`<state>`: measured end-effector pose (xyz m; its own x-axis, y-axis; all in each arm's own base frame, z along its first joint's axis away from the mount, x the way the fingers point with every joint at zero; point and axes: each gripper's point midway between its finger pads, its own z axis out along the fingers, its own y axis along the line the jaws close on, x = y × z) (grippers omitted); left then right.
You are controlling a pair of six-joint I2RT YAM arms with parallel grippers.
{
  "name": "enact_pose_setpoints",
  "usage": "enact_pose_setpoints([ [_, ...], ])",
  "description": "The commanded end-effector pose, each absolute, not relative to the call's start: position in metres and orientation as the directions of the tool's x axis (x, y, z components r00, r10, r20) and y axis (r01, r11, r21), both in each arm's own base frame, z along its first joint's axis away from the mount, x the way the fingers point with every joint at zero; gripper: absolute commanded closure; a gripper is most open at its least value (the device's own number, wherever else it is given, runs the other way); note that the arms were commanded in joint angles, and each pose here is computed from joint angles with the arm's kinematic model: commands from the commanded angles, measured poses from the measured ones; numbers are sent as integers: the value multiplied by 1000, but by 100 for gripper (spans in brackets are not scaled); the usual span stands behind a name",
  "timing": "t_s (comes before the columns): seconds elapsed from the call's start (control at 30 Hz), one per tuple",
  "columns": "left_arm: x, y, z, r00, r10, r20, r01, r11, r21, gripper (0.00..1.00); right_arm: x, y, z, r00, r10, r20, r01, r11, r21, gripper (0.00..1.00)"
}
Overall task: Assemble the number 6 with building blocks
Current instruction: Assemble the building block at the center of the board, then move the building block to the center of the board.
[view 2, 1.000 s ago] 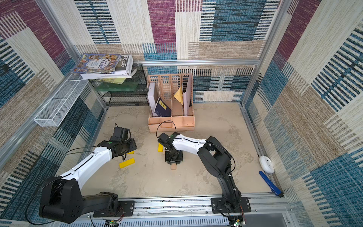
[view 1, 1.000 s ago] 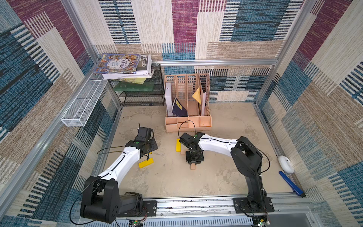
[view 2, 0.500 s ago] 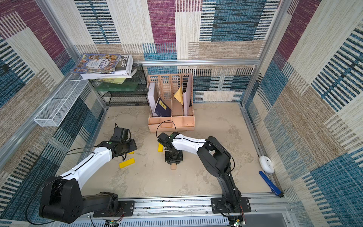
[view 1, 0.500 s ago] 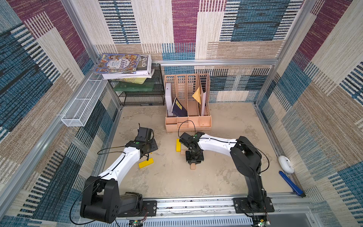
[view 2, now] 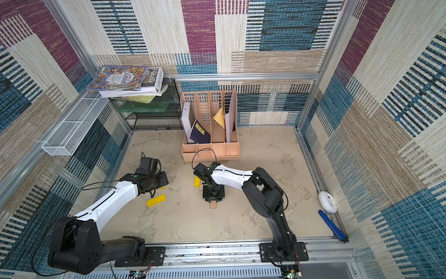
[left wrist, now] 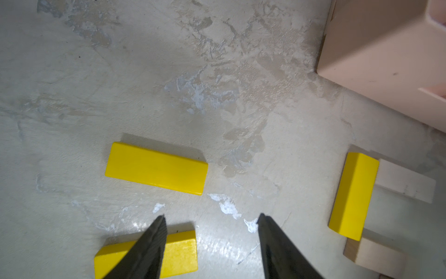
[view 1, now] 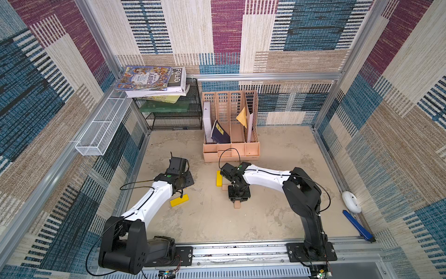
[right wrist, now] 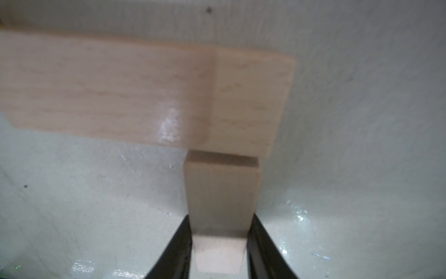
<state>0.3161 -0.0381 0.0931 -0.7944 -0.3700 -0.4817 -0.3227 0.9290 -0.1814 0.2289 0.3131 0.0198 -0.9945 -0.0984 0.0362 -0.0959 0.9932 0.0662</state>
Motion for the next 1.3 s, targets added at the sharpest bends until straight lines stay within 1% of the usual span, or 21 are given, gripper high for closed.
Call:
enact_pose_setpoints([
  [0.0, 316, -40, 94, -797, -359, -486, -306, 933, -188, 36, 226, 305, 16, -994, -100, 50, -99, 995, 27, 30],
  [0.07, 316, -40, 95, -797, -355, -488, -302, 935, -187, 35, 229, 307, 20, -994, -103, 36, -102, 994, 31, 22],
  [0.13, 315, -39, 96, -800, -348, -489, -298, 938, -179, 35, 232, 309, 27, -994, -106, 19, -105, 994, 38, 18],
  [0.27, 313, -37, 98, -800, -351, -486, -308, 936, -169, 35, 236, 314, 52, -994, -108, -18, -109, 992, 64, 17],
  [0.43, 318, -36, 102, -767, -450, -457, -396, 893, -215, 31, 246, 302, 112, -990, -85, -117, -95, 992, 85, 15],
  [0.53, 321, -27, 93, -718, -573, -396, -522, 819, -239, 30, 259, 278, 140, -987, -42, -153, -57, 994, 98, 14],
  [0.7, 329, -18, 63, -549, -807, -220, -731, 590, -341, 31, 284, 238, 166, -979, 32, -203, 9, 993, 117, 14],
  [0.87, 339, -24, 47, -429, -897, -105, -826, 436, -358, 32, 299, 215, 168, -977, 51, -208, 28, 993, 115, 14],
  [1.0, 339, -22, 38, -361, -929, -76, -868, 365, -338, 32, 304, 212, 165, -978, 51, -203, 25, 991, 129, 14],
  [1.27, 327, -16, 24, -273, -960, -56, -918, 278, -283, 32, 309, 210, 154, -983, 40, -177, 13, 989, 148, 14],
])
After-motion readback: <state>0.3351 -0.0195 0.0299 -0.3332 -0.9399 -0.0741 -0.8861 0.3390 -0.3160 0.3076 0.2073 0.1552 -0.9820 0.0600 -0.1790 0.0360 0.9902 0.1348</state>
